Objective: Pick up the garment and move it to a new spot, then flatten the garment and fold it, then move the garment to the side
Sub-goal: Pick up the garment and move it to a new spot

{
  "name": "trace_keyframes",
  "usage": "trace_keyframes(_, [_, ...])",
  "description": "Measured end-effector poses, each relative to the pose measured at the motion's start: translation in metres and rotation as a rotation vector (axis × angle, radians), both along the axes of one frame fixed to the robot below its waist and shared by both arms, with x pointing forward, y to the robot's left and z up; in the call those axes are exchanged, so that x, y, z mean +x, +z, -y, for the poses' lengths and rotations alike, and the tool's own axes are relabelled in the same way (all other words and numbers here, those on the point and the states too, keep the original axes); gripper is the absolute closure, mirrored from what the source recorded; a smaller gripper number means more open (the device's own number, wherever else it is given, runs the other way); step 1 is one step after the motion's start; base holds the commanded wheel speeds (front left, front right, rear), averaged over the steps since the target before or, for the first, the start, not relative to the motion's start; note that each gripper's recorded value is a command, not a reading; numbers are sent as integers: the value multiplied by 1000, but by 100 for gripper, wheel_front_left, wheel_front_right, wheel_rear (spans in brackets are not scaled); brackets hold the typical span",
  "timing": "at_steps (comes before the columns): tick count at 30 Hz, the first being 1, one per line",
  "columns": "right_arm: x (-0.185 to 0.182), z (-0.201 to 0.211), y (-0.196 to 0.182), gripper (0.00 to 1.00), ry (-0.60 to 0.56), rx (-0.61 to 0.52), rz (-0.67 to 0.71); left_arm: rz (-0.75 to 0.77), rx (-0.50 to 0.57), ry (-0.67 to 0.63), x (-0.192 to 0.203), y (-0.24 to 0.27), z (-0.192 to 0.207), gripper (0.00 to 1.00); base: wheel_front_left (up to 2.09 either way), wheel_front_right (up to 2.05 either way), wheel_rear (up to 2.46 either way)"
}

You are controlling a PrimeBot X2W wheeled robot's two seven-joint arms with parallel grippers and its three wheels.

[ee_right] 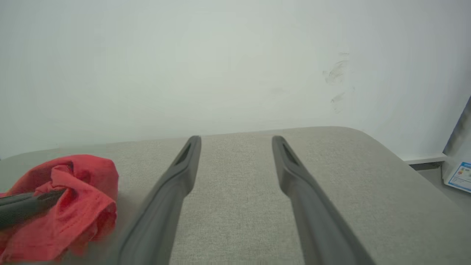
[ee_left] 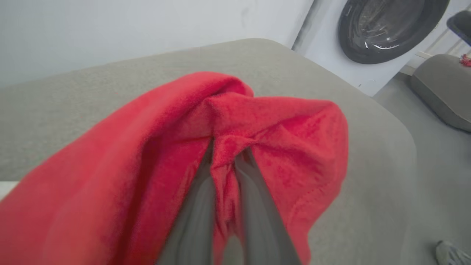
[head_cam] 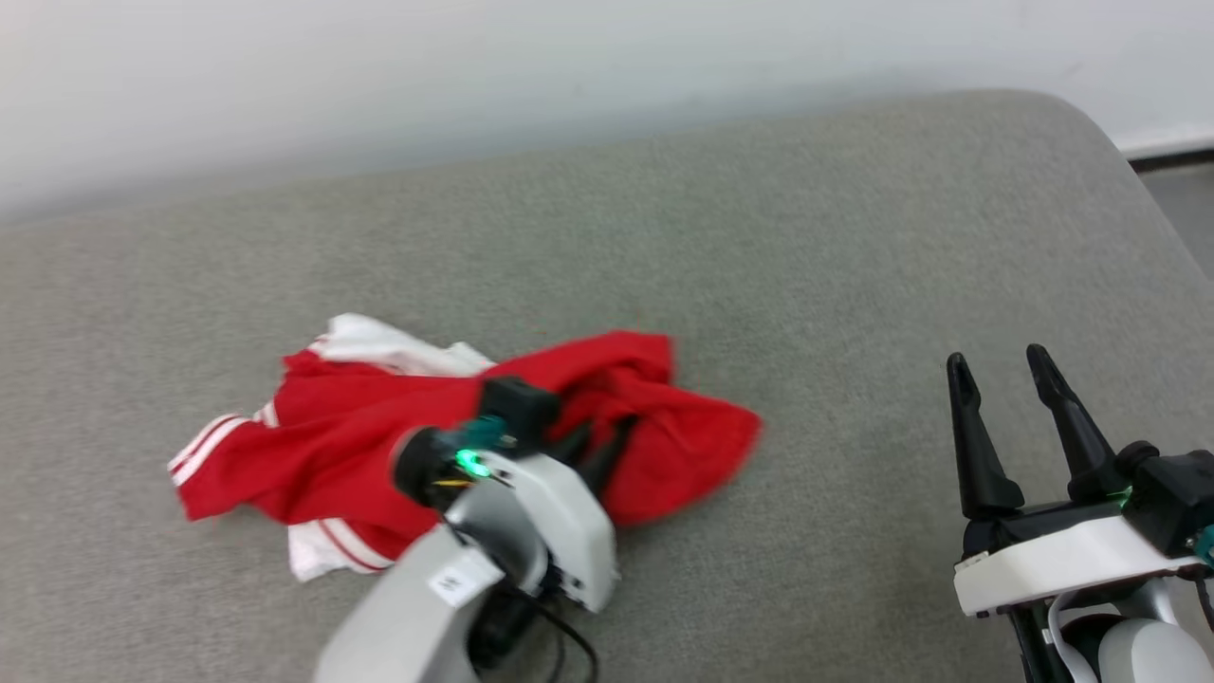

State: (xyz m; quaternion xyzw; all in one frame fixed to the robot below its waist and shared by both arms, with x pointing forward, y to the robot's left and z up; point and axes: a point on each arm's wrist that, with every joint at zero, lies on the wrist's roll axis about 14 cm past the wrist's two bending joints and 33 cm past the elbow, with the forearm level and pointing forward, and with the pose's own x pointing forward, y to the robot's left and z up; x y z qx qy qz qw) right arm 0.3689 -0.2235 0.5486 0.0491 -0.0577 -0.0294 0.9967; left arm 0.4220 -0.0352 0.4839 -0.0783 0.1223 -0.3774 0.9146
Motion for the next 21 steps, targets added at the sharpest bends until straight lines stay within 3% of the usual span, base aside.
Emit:
trace_keyframes(8, [4, 17, -23, 0, -54, 10, -49, -107, 15, -339, -70, -35, 83, 100, 0, 0, 0])
trace_keyframes(14, [11, 17, -32, 0, -53, 14, -66, -193, 59, -456, -108, -64, 90, 100, 0, 0, 0])
trace_keyframes(15, [13, 15, -32, 0, -49, 14, -63, -194, 60, -459, -110, -65, 89, 59, 0, 0, 0])
trace_keyframes(16, [14, 15, -31, 0, -46, 14, -62, -187, 59, -457, -110, -64, 88, 0, 0, 0, 0])
trace_keyframes(21, [16, 8, -24, 0, -23, 6, -44, -79, -2, -412, -101, -40, 86, 0, 0, 0, 0])
